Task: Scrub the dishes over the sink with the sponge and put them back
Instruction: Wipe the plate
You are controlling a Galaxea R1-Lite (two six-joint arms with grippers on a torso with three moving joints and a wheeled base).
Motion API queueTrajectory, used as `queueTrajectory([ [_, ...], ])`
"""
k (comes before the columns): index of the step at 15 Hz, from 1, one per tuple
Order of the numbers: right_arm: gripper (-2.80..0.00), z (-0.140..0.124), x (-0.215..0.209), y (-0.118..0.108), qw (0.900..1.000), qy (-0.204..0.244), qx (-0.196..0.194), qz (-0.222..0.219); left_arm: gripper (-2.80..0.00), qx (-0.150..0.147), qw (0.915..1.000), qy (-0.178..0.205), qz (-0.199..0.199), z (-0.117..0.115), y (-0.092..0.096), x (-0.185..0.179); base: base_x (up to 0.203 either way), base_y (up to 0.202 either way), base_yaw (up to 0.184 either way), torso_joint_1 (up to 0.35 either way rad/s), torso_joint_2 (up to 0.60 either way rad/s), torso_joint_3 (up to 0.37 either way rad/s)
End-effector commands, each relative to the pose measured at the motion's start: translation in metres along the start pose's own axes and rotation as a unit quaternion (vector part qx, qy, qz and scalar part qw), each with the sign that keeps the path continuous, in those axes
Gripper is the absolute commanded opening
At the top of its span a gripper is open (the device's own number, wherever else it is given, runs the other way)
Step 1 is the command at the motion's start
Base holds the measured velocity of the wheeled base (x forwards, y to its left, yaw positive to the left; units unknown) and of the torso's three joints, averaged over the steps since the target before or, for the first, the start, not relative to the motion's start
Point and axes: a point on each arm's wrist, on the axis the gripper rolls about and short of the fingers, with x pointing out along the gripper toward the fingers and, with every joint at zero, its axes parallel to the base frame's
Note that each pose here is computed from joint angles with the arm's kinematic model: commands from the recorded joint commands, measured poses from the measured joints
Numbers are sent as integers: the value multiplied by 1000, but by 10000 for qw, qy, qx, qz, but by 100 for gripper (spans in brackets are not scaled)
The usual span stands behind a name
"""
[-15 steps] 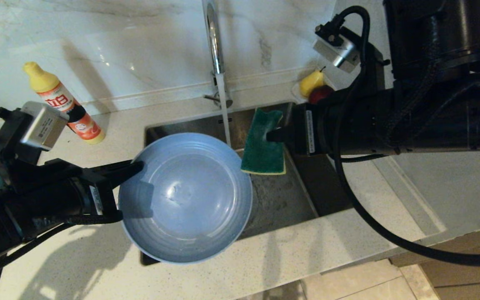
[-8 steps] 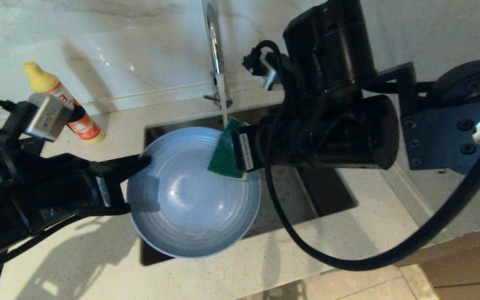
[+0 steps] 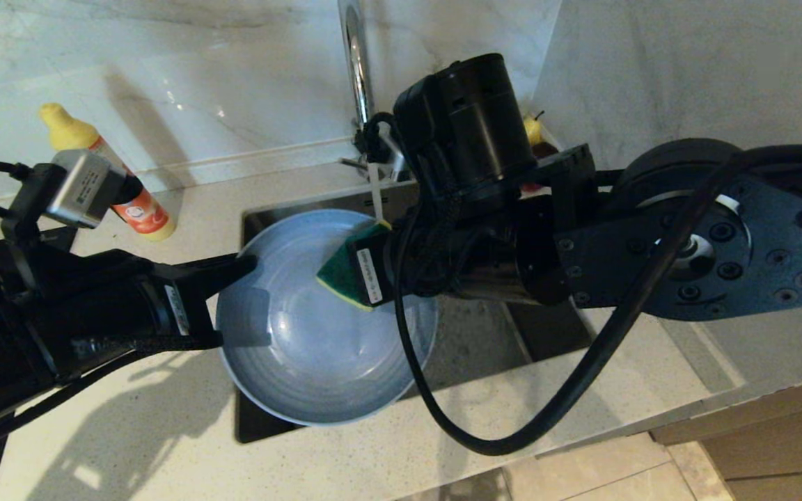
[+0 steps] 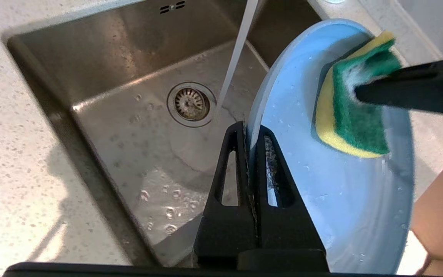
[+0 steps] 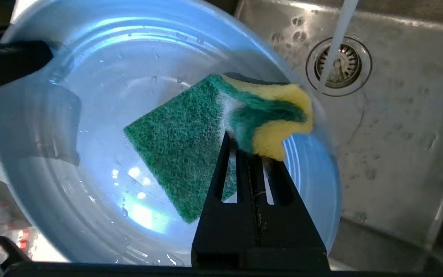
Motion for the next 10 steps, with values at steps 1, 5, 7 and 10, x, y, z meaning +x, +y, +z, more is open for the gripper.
queueTrajectory([
  [1,-280,-1,-4,8,10000,13,-42,78,-280,-19,10000,-15,2,0,0,1,0,0,0,0,0,0],
  [5,-280,-5,-13,22,9995,88,-147,263,-280,-30,9999,-128,16,7,0,2,0,0,0,0,0,0],
  [7,-280,-13,-14,30,9990,203,-212,346,-280,-57,9998,-194,67,12,0,4,0,0,0,0,0,0],
  [10,-280,-25,-13,31,9983,401,-281,314,-280,-239,9991,-306,172,18,0,4,0,0,0,0,0,0],
])
